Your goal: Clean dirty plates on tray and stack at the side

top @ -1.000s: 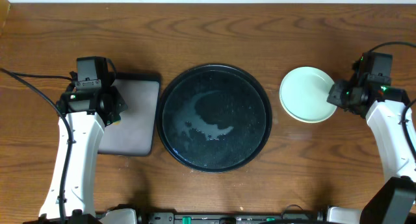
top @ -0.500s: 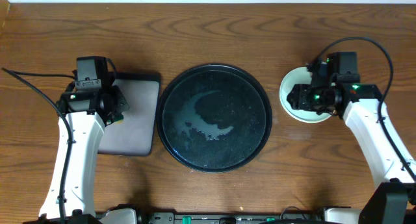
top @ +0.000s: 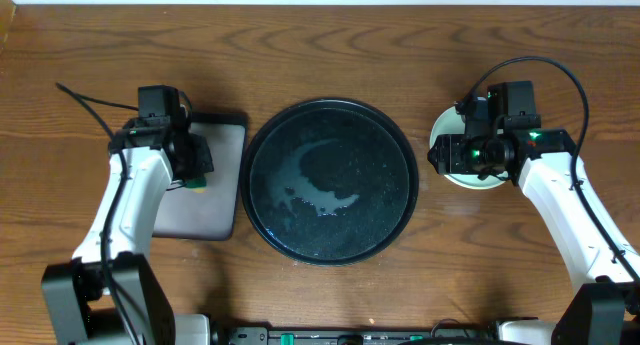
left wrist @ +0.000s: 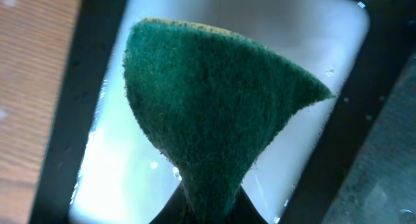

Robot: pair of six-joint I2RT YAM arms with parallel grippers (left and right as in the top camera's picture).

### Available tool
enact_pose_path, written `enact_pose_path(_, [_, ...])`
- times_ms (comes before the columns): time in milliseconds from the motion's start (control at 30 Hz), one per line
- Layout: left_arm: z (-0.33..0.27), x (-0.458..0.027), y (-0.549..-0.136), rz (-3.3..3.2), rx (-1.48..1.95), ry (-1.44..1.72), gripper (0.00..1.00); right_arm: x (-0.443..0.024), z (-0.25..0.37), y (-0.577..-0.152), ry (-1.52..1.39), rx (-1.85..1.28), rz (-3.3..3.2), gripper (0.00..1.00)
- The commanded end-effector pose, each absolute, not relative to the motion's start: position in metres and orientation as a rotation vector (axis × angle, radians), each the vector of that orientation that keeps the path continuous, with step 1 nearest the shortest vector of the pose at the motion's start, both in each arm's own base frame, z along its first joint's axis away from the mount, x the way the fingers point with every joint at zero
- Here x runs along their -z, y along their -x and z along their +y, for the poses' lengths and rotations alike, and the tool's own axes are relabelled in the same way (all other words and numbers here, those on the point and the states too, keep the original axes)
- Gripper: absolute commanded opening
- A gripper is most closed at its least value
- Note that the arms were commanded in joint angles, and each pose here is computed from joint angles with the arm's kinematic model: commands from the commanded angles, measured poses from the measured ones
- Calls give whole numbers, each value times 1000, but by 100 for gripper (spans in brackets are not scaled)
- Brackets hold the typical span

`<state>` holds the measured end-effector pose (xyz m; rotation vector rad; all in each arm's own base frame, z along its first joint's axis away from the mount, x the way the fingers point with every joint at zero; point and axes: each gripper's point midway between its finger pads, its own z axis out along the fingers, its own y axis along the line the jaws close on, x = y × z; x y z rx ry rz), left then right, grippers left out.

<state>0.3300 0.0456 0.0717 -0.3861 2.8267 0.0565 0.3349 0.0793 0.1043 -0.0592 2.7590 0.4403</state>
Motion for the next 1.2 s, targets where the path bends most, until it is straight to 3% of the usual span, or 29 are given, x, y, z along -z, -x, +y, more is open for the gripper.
enact_pose_path(0, [43, -56, -330, 2867, -48, 351, 7, -101, 82, -332, 93, -444, 2769, 66])
enact_pose_path(200, [29, -46, -336, 2876, 75, 342, 8, -101, 82, -332, 105, -442, 2768, 67])
enact_pose_path(367, [23, -48, -339, 2868, 126, 294, 32, -101, 82, -331, 127, -438, 2768, 70])
enact_pose_path(500, [26, -48, -340, 2865, 104, 298, 33, -100, 82, -330, 126, -438, 2775, 75])
enact_pose_path(533, [28, -47, -339, 2866, 82, 301, 34, -100, 82, -330, 126, -438, 2775, 78])
enact_pose_path(567, [31, -47, -339, 2868, 58, 305, 38, -100, 82, -330, 127, -438, 2775, 93])
enact_pose_path(600, [32, -47, -338, 2870, 53, 305, 43, -100, 82, -330, 127, -438, 2774, 99])
enact_pose_path(733, [31, -53, -339, 2851, 66, 338, 45, -100, 82, -330, 126, -438, 2774, 99])
enact_pose_path(900, [21, -102, -352, 2689, 160, 335, 46, -101, 83, -330, 116, -446, 2774, 99])
enact_pose_path(933, [21, -113, -353, 2655, 162, 327, 67, -100, 83, -330, 117, -445, 2774, 99])
enact_pose_path(967, [21, -120, -354, 2632, 161, 322, 76, -100, 83, -330, 117, -445, 2775, 99])
enact_pose_path(1167, [21, -143, -352, 2568, 159, 308, 77, -101, 83, -330, 117, -445, 2774, 99])
